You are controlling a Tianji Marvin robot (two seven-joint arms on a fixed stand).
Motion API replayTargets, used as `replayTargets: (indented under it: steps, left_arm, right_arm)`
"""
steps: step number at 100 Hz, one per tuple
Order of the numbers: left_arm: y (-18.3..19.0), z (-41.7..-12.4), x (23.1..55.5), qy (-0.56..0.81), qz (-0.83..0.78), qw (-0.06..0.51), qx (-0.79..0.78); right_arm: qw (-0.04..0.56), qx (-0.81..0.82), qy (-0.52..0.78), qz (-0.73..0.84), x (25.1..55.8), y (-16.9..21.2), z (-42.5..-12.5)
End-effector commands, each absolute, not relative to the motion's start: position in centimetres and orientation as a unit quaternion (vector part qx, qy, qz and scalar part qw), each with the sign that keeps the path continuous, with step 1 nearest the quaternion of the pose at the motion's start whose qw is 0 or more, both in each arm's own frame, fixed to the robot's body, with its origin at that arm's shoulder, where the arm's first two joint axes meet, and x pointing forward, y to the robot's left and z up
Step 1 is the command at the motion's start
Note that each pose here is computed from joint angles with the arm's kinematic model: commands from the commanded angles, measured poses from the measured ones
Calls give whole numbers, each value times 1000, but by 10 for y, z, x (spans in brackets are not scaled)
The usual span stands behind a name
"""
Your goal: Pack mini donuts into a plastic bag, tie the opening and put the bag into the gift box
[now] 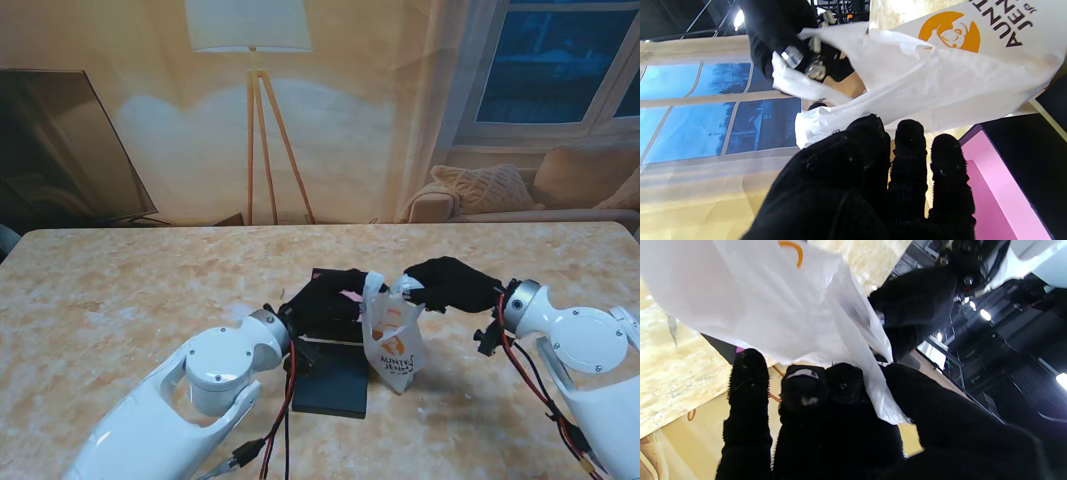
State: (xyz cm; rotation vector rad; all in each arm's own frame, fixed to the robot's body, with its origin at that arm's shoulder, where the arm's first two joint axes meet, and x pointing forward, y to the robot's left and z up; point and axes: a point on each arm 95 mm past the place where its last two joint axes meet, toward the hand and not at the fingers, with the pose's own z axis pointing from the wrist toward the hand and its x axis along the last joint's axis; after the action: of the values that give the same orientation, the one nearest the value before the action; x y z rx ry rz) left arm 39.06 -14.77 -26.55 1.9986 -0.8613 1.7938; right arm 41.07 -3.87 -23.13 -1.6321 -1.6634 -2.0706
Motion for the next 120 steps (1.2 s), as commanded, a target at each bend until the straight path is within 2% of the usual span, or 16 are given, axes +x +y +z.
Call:
replayTargets:
  steps: [1, 55, 73, 120]
  left_arm:
    - [-153, -262, 390, -294, 627, 173, 701]
    - [-153, -267, 398, -319, 638, 136, 688]
    - [-154, -265, 401, -312, 643, 128, 688]
    - [-159, -270, 401, -301, 626, 144, 705]
  right_arm:
    - [7, -523, -548, -653, 410, -40, -235]
    - [14, -516, -580, -630, 411, -36, -237]
    - [-6, -510, -593, -623, 412, -33, -239]
    - [12, -528, -597, -604, 423, -29, -244]
